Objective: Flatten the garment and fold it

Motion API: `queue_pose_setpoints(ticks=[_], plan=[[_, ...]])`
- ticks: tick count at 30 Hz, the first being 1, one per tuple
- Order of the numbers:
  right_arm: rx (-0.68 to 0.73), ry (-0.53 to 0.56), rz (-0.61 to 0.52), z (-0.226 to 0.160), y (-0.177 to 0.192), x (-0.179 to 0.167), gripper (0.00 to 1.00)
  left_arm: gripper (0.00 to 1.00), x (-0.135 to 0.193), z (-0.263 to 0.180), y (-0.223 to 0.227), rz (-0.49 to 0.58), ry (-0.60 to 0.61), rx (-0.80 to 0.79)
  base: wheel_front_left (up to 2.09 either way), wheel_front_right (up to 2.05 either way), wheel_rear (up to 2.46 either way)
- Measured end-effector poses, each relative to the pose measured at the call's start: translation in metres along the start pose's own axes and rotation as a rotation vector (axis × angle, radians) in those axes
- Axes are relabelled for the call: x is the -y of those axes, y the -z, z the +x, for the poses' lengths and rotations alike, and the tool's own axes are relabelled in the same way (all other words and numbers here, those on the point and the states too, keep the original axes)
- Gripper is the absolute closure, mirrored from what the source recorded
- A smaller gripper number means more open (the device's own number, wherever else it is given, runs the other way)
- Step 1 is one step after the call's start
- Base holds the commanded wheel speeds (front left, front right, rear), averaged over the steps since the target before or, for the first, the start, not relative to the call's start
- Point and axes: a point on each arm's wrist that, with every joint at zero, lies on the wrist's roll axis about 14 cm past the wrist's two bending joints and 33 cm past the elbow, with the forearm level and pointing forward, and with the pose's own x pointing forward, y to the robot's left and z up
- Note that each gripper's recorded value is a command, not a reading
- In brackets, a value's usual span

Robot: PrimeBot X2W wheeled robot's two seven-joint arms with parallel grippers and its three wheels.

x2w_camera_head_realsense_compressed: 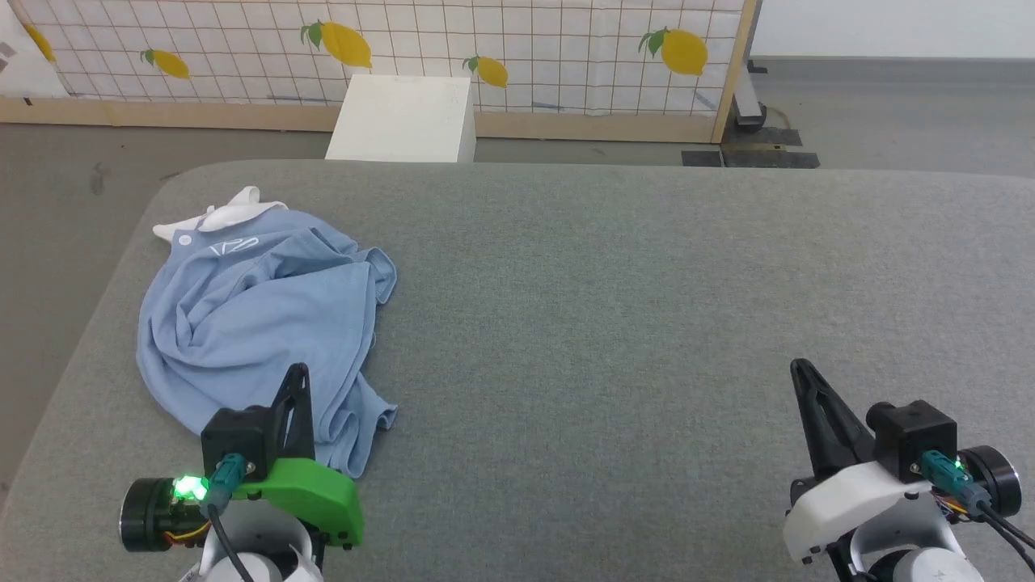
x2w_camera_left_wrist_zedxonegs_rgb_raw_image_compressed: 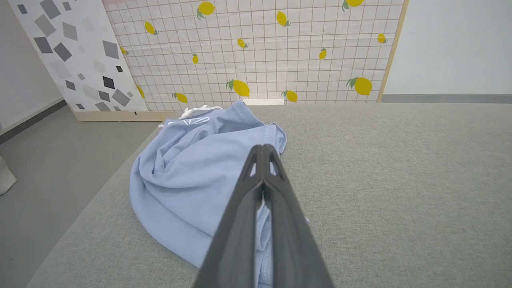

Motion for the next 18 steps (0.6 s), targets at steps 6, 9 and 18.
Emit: queue_pose_setpoints(ticks=[6, 9, 18], plan=[[-0.001, 0.001, 0.001, -0.0002, 0.0005, 0.0004, 0.00, 0.00, 0.0010, 0.0001, 0.0000, -0.005, 0.003, 0.000, 0.00, 0.00, 0.00], [-0.002, 0.001, 0.001, -0.0002, 0.0005, 0.0005, 0.00, 0.00, 0.0016, 0.0001, 0.0000, -0.005, 0.005, 0.000, 0.00, 0.00, 0.00], [0.009, 0.017, 0.013, -0.0006, -0.0007, 0.0056, 0.00, 0.00, 0.0038, 0.0004, -0.0015, -0.008, 0.011, 0.011, 0.00, 0.00, 0.00]])
